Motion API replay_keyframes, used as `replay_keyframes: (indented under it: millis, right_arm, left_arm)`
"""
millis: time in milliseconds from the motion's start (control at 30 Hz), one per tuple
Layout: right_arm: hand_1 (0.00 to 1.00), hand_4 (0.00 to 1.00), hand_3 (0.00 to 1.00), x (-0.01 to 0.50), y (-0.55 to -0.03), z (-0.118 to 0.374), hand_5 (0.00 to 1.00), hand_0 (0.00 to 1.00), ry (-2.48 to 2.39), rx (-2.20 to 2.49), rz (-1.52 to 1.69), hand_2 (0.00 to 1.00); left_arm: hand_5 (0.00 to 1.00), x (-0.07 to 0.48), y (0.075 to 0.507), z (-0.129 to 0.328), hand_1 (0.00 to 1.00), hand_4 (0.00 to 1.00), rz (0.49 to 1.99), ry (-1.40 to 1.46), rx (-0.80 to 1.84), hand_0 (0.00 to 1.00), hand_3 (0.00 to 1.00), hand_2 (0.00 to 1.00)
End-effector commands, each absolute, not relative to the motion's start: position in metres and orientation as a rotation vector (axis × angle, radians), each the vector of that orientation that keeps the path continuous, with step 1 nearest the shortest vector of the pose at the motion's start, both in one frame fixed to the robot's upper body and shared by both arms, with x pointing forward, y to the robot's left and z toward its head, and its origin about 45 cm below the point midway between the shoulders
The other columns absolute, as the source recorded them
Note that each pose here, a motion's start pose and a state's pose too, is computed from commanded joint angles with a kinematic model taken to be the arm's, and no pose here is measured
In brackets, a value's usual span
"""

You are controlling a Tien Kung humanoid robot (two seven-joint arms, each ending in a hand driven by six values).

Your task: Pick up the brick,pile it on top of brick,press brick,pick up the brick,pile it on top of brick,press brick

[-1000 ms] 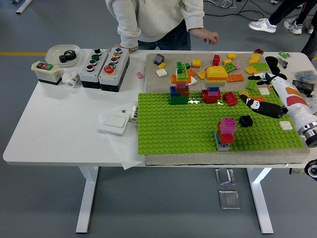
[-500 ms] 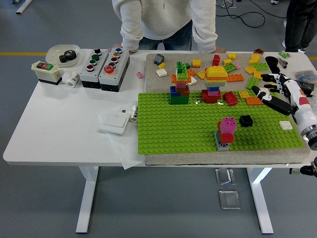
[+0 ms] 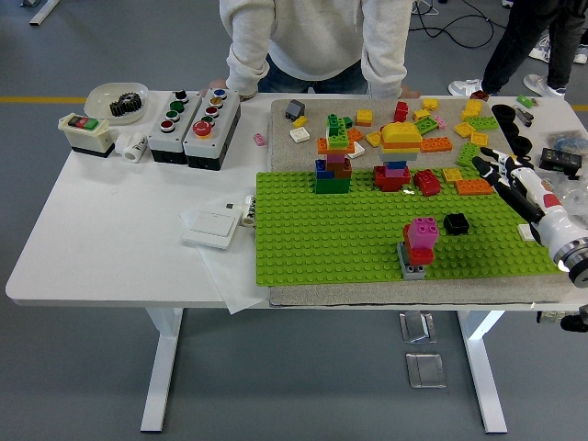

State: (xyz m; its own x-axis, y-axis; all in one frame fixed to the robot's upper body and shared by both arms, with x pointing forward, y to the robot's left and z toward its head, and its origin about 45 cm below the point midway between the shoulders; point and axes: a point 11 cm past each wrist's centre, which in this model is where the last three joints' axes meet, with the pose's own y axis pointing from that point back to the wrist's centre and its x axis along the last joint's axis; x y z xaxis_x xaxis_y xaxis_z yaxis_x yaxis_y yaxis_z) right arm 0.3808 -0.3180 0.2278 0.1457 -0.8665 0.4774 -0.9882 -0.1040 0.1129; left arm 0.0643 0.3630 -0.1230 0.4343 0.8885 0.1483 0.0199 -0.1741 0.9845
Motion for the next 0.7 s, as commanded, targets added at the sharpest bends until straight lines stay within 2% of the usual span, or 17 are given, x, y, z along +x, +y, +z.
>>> replay_keyframes:
  millis: [133, 167, 533, 567, 700]
  right_arm:
    - [0.917, 0.998, 0.998, 0.3820, -0.3177, 0.2319, 0.998, 0.998, -1.760, 2.029, 0.455, 0.952]
    - [0.953, 0.998, 0.998, 0.3821, -0.3177, 0.2326, 0.998, 0.998, -1.758, 2.029, 0.463, 0.984]
    - [0.958, 0.998, 0.998, 0.3819, -0.3223, 0.2332, 0.998, 0.998, -1.849, 2.051, 0.412, 0.993]
    - [0.902, 0.998, 0.998, 0.3815, -0.3226, 0.2334, 0.878, 0.986, -1.877, 2.072, 0.391, 0.958]
    - [0.902, 0.998, 0.998, 0.3806, -0.3248, 0.2368, 0.878, 0.986, -1.982, 2.133, 0.324, 0.958]
  left_arm:
    - [0.509, 0.0644, 0.3634, -0.1229, 0.705, 0.523, 0.955, 0.827, 1.551, 0.792, 0.533, 0.593]
    - [0.509, 0.0644, 0.3635, -0.1228, 0.702, 0.523, 0.956, 0.827, 1.551, 0.792, 0.533, 0.592]
    - [0.509, 0.0651, 0.3635, -0.1228, 0.700, 0.524, 0.956, 0.825, 1.549, 0.792, 0.533, 0.591]
    - [0.509, 0.0647, 0.3634, -0.1228, 0.703, 0.523, 0.955, 0.825, 1.550, 0.792, 0.533, 0.591]
    - [0.509, 0.0640, 0.3630, -0.1230, 0.703, 0.523, 0.954, 0.827, 1.549, 0.792, 0.533, 0.591]
